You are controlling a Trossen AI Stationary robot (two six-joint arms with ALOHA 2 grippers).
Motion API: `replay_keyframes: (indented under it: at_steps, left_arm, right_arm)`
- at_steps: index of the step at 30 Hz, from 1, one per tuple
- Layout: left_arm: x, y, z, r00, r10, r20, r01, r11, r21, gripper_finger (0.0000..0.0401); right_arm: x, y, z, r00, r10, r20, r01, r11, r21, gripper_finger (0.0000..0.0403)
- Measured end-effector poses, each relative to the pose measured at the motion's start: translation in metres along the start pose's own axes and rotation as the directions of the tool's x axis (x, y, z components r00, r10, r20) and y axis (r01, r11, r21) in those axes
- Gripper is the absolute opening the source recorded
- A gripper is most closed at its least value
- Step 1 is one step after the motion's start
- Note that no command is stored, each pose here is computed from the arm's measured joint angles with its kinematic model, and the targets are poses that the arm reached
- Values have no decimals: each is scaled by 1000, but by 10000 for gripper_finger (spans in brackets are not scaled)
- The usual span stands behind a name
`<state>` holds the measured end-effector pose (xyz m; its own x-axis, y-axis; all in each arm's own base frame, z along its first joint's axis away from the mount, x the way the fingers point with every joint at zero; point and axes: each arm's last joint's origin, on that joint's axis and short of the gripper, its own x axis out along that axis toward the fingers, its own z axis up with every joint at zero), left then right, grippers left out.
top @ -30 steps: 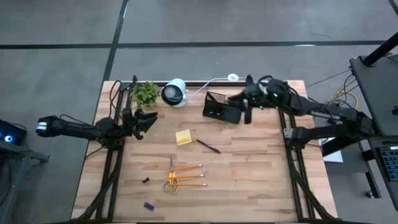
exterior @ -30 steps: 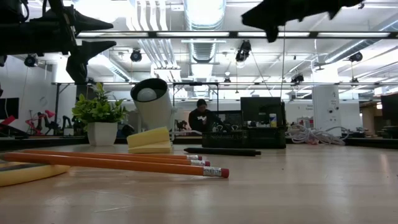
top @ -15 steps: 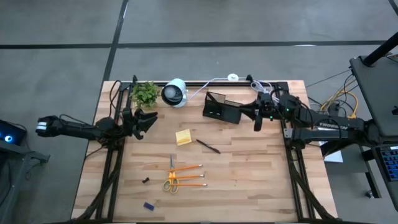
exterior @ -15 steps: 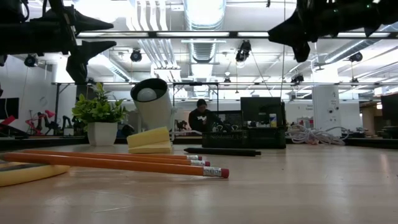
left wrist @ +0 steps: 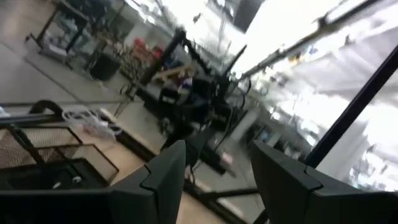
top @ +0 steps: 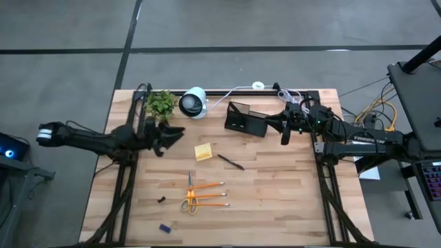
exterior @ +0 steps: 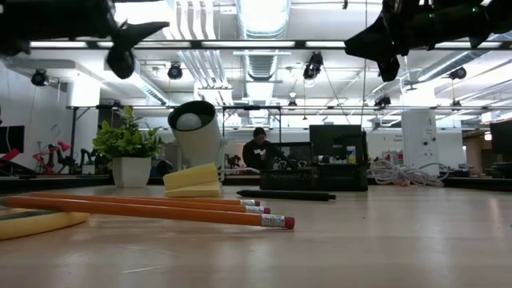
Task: Pick and place office supplies into organizer
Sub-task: Put the top pencil into the desk organizer
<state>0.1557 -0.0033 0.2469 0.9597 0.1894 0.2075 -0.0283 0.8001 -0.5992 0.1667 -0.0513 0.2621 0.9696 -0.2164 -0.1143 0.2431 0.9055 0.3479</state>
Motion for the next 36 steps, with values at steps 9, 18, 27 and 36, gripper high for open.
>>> replay_keyframes:
  at_steps: [9,18,27,36]
  left_arm:
    - [50,-26,8,930,105,-354,-75,992,97,166]
    - [78,-47,16,862,22,-507,33,994,100,166]
    - [96,-55,1,700,125,-703,-35,989,141,166]
    - [129,-69,-20,563,202,-802,-55,977,207,166]
  right_arm:
    - [0,0,0,1000,-1,0,1,999,45,58]
    - [0,-1,0,999,-44,15,43,998,51,57]
    - [0,-1,0,999,-44,13,43,998,47,57]
    - [0,-1,0,999,-44,11,43,998,46,57]
